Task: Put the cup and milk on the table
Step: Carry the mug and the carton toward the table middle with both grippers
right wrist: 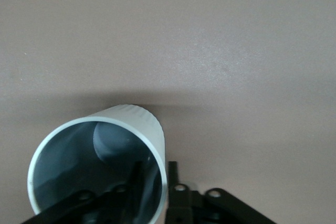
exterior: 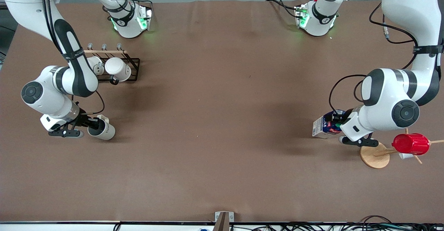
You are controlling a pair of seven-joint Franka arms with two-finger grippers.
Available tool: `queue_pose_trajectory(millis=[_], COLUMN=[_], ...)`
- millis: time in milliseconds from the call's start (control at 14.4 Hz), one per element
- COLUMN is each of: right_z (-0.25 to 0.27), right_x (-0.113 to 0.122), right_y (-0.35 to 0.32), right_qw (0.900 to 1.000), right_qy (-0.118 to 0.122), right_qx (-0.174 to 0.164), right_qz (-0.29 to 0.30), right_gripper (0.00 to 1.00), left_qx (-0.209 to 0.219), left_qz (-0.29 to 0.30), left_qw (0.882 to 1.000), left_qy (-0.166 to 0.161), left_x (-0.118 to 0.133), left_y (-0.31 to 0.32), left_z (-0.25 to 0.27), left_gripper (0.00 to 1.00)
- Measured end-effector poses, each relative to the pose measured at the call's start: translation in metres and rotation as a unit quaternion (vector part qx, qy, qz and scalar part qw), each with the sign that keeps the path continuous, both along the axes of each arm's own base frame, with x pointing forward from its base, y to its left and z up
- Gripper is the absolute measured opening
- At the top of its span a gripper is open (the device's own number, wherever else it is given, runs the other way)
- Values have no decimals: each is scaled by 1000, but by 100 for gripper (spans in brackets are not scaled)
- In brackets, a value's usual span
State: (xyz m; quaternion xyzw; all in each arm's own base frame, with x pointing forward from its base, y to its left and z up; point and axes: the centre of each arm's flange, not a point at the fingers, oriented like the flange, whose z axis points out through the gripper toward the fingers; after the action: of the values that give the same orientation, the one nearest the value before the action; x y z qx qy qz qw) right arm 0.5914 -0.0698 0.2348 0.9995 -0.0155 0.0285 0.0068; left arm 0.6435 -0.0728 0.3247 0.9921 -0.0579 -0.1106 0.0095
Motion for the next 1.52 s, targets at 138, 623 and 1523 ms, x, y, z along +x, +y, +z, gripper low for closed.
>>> queue_pose_trajectory(millis=[138,623,1523], right_z=[8,151,60], right_x=[5,62,18], right_y=[2,110,452], right_qw=[1000,996,976], right_qy=[16,58,50], right_qx=[4,50,62], right_qz=[1,-50,-204], right_gripper=[4,4,4], left_qx=[0,0,1], left_qz=[-1,-2,6], left_qw=[1000,1000,1000], left_qy=[1,0,14], left_x=[0,0,-5], left_y=[-1,-3,-36], left_z=[-1,0,66], left_gripper=[74,47,41])
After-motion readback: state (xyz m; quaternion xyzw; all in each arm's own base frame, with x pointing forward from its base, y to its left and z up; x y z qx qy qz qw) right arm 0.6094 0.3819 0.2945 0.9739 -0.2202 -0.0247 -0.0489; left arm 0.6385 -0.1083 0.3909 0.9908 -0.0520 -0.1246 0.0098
